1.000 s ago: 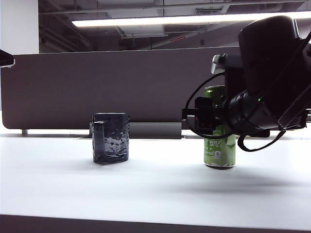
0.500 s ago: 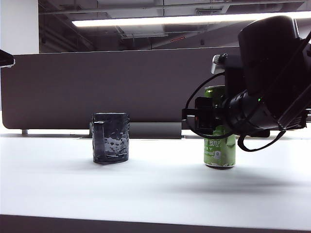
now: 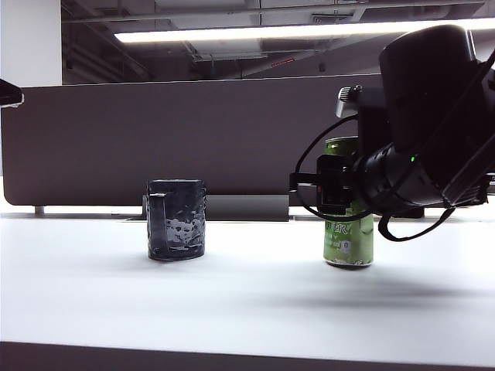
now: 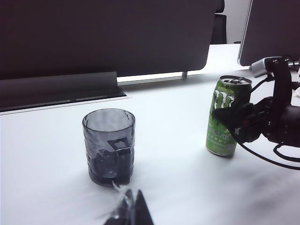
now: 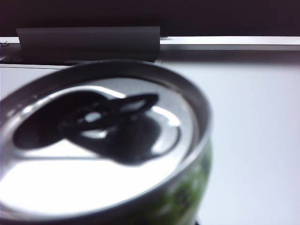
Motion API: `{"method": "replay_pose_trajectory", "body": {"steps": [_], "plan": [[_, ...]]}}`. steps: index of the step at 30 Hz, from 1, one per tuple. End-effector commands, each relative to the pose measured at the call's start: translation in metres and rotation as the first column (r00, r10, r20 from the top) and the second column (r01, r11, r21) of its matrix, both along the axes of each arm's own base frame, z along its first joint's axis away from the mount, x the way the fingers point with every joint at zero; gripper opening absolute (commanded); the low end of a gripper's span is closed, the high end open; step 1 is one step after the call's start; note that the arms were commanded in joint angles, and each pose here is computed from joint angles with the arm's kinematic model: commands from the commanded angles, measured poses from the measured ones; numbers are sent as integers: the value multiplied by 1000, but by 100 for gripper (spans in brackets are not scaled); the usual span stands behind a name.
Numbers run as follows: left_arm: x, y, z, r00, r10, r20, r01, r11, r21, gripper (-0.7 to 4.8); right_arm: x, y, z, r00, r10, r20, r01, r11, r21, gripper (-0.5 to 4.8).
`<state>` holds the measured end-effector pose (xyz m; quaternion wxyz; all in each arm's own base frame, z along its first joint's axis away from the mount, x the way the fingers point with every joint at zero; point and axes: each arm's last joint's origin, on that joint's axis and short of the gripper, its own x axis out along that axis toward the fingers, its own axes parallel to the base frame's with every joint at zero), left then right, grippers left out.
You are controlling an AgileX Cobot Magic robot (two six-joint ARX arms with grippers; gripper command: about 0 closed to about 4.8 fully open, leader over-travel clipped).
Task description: Pick up the metal can, pour some water into the cup, then place the can back on the table.
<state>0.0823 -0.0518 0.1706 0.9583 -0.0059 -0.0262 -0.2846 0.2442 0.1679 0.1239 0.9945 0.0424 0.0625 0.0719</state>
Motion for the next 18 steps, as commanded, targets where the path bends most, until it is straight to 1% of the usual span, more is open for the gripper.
{"method": "replay_pose_trajectory", "body": {"steps": [1,8,15,18], "plan": [[0,0,1,1000,2,8,-2,1000,-8,-5,0,1,2,1000,0,14,0,1000,12,211],[0,0,1,1000,2,8,-2,1000,-8,-5,0,1,3,1000,5,21,-4,1000,-19,210],[0,0,1,1000,2,8,-2,1000,-8,-5,1,1,9,998,6,70,-7,1000,13,210],[0,0,1,1000,2,8,-2,1000,-8,-5,2,3,11,996,34,78,-35,999,20,211]]}}
